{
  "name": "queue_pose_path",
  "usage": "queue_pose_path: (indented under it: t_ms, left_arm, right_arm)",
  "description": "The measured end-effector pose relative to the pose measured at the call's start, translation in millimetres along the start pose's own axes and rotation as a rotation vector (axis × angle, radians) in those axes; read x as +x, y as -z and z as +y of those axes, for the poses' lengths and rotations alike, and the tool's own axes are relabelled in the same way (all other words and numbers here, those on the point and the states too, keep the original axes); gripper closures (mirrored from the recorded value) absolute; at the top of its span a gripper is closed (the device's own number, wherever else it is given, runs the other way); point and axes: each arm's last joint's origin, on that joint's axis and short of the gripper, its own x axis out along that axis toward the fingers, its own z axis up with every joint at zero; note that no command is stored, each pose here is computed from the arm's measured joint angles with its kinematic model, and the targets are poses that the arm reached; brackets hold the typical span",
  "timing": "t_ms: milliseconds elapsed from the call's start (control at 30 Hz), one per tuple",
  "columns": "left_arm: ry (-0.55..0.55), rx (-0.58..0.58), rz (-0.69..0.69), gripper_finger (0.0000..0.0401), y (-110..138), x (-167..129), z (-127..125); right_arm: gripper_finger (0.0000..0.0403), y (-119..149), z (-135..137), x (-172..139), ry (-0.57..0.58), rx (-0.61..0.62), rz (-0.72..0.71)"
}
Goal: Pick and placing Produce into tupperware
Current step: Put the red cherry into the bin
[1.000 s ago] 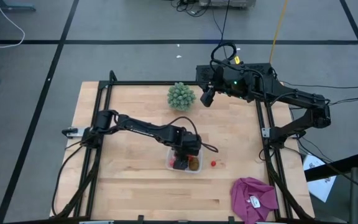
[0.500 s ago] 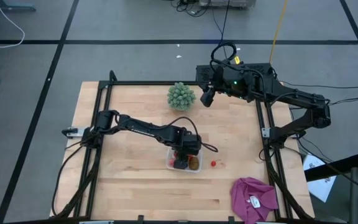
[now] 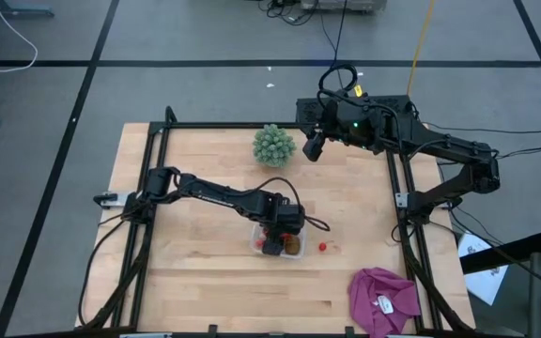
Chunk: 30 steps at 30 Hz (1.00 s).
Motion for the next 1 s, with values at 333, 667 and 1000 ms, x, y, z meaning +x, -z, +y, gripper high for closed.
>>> queue_pose_path:
  t_ms: [333,667,1000]
  left_arm:
    - [-0.044,0.021,0.05,0.0148,-21.6,-48.0,-12.1]
    - [-0.269,-0.043,0.462,0.0148,17.4,-69.1,-23.3]
    - [-0.359,-0.199,0.522,0.0148,85.3,-99.9,-19.7]
  right_arm:
    - [0.0213,0.8,0.1,0.0,0.0,-0.003,0.008]
    - [0.0213,25.4,-3.6,-2.6,0.012,-0.093,0.255]
    - [0.0213,41.5,-7.1,-7.8,0.029,-0.093,0.425]
